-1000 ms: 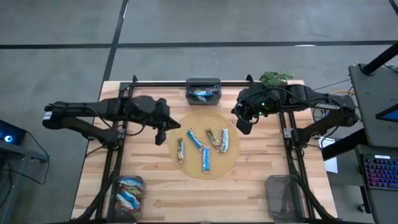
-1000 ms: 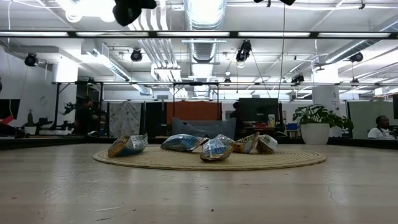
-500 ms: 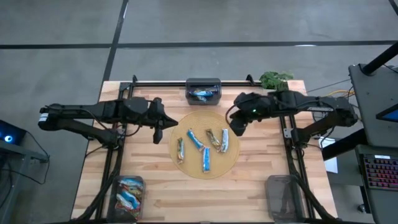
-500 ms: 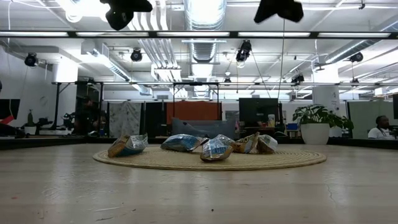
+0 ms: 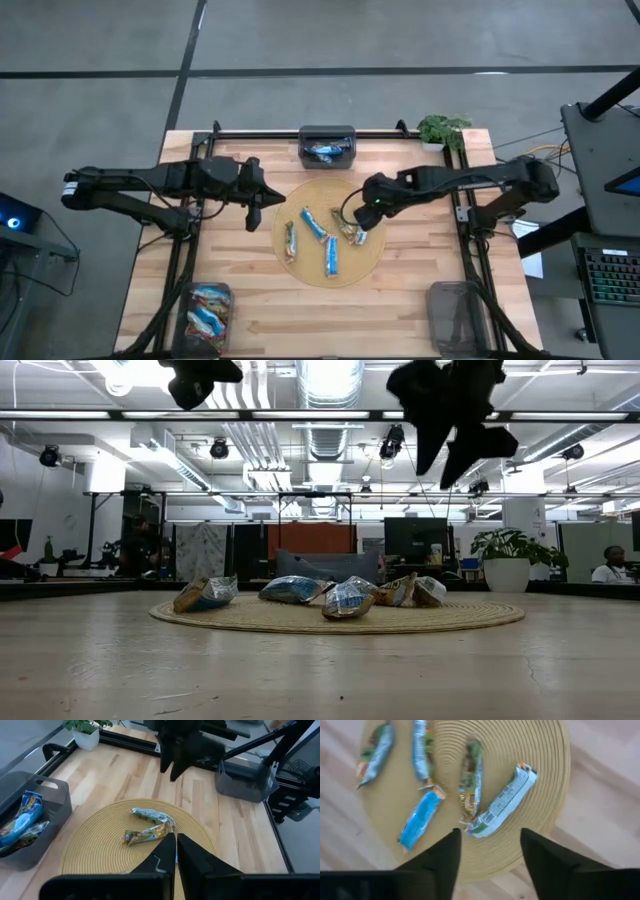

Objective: Pick and place Granola Bars by type
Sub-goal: Put the yellow granola bar into the right black bin

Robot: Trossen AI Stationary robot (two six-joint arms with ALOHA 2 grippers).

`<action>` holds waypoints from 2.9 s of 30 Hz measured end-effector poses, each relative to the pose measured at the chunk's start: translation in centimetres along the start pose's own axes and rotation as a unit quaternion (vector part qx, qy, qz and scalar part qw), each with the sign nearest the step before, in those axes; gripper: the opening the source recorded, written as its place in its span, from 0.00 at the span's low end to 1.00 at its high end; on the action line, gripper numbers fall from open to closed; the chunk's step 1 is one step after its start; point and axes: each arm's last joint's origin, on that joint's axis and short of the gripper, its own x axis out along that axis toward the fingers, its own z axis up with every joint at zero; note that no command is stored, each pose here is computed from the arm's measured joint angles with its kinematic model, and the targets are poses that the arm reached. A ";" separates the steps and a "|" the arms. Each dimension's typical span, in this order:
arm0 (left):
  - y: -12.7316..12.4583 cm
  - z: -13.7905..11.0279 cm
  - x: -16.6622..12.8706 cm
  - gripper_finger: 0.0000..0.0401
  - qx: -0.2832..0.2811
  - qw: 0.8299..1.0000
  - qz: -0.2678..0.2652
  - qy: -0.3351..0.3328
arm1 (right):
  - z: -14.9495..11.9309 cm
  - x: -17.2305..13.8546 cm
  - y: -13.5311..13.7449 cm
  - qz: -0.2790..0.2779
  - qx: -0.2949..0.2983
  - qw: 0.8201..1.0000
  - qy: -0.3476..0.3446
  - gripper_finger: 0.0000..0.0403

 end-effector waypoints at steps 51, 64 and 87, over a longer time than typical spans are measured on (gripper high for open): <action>0.0 -0.1 0.0 0.00 -0.001 1.000 -0.002 0.005 | -0.5 14.5 0.8 -0.160 0.189 0.968 0.029 0.48; 0.0 -0.1 0.0 0.00 -0.003 1.000 0.000 0.005 | -0.6 14.5 0.8 -0.162 0.184 0.969 0.031 0.24; 0.0 -0.1 0.0 0.00 -0.003 1.000 -0.001 0.004 | -0.2 2.0 0.0 -0.057 0.021 0.998 0.000 0.13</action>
